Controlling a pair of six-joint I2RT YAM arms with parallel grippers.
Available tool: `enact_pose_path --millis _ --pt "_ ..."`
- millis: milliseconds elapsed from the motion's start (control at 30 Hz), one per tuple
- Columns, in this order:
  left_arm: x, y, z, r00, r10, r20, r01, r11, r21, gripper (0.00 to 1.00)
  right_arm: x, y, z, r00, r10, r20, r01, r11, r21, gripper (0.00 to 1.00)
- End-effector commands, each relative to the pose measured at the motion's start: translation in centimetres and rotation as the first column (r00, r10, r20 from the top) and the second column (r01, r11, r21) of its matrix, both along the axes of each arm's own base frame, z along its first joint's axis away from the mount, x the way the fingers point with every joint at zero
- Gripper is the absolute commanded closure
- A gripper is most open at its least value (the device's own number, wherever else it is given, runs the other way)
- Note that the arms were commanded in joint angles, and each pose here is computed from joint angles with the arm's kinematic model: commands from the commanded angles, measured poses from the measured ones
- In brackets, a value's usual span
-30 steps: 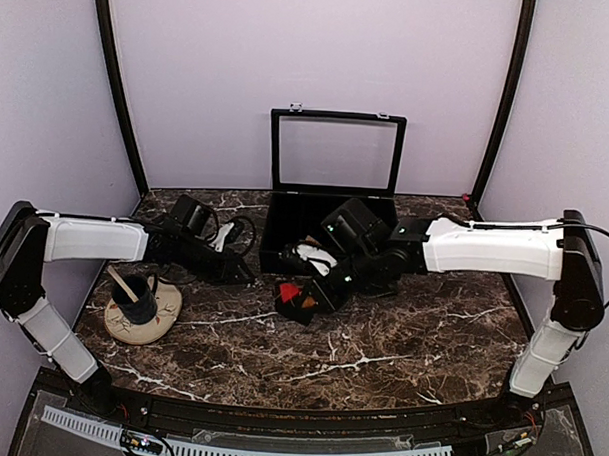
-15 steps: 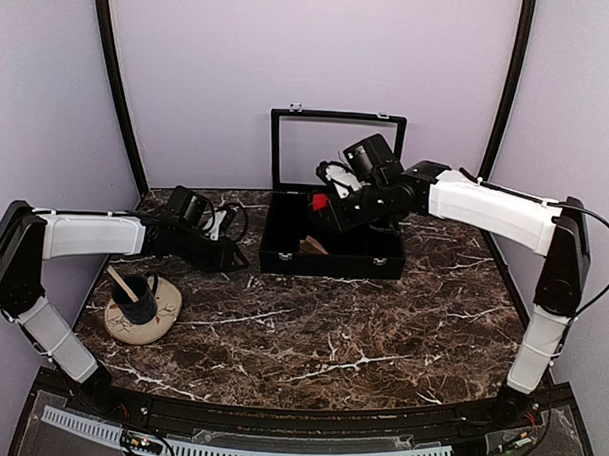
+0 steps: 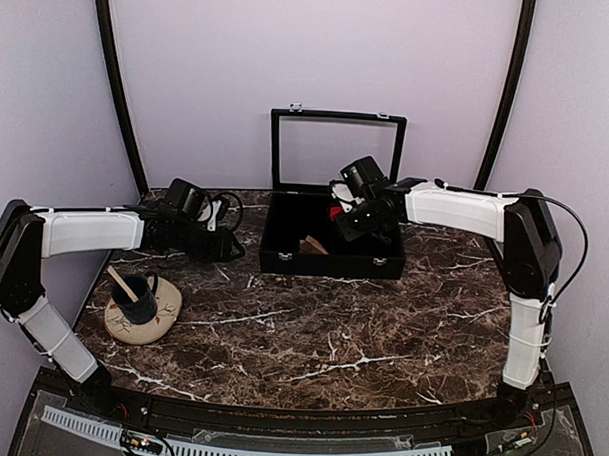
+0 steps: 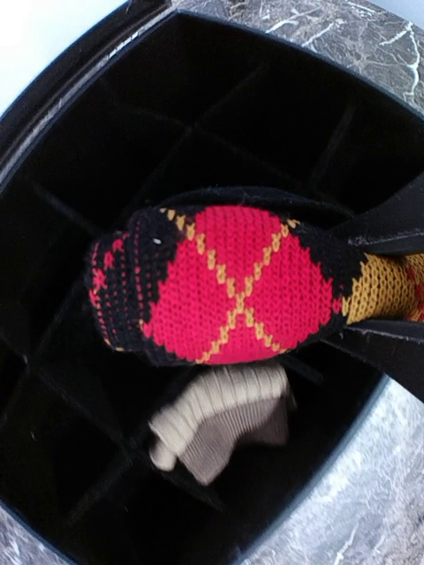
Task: Roll the socks
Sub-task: Move the storage box to the center of the board.
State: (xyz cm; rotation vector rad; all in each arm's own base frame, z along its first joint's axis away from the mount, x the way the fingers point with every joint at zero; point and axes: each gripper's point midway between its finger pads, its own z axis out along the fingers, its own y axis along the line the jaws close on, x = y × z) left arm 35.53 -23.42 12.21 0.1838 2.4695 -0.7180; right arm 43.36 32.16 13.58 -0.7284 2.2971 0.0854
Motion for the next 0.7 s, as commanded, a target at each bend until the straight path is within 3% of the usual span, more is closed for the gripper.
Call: enact_pose_path --millis 0,433,667 --pt "1.3 0.0 1.6 0.999 0.022 0.045 -0.022 1.0 -0.009 0.66 0.6 -0.3 -1.7 1.0 0.013 -0.009 -0.013 0.999 -0.034 1.0" --pt "3.0 0.0 0.7 0.995 0.075 0.066 -0.074 0.997 -0.013 0.65 -5.3 -2.9 -8.8 0.959 0.068 -0.277 -0.108 0.985 -0.132 1.0" --pt "3.9 -0.4 0.3 0.995 0.072 0.075 -0.072 0.997 -0.012 0.64 -8.8 -3.3 -10.8 0.892 0.111 -0.439 -0.182 0.976 -0.123 1.0"
